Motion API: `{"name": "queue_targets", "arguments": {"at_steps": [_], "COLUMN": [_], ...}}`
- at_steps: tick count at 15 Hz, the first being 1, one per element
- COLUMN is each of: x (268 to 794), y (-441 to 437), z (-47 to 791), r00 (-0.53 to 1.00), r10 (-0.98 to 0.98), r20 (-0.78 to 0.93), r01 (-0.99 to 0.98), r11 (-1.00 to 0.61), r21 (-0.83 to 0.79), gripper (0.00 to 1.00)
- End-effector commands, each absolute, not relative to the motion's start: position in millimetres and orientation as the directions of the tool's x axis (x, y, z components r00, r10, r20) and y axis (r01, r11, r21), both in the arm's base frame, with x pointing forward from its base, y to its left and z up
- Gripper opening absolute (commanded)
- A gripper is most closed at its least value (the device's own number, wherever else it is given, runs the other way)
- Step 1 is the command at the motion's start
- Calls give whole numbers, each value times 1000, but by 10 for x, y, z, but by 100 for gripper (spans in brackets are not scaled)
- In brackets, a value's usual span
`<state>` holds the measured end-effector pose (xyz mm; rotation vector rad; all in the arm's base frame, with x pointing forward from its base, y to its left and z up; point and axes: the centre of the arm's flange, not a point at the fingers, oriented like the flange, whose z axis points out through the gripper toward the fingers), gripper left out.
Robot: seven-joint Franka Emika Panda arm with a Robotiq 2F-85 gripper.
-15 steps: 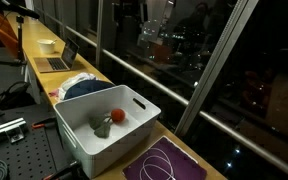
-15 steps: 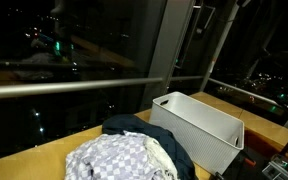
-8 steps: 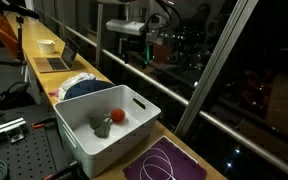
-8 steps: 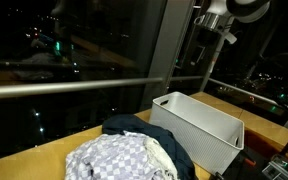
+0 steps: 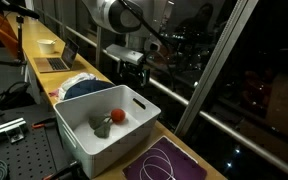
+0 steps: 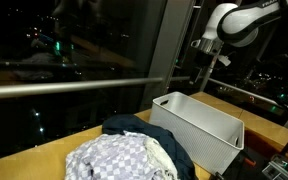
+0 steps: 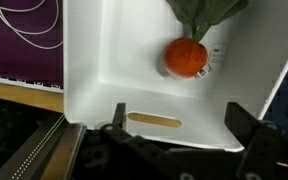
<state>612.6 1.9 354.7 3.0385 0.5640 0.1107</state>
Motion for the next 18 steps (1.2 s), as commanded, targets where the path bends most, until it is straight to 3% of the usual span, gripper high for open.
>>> {"name": "queue_targets", "arguments": {"at_steps": [1, 8, 18], "x": [6114, 6097, 6768], "y": [-40, -140, -37], "z": [3513, 3485, 2621], "r00": [933, 936, 892], "r10": [354, 348, 448], "r20": [57, 53, -52], "r01": [351, 346, 451], "r11": [-935, -937, -891], "r21": [53, 45, 55], "gripper": [100, 100, 100]}}
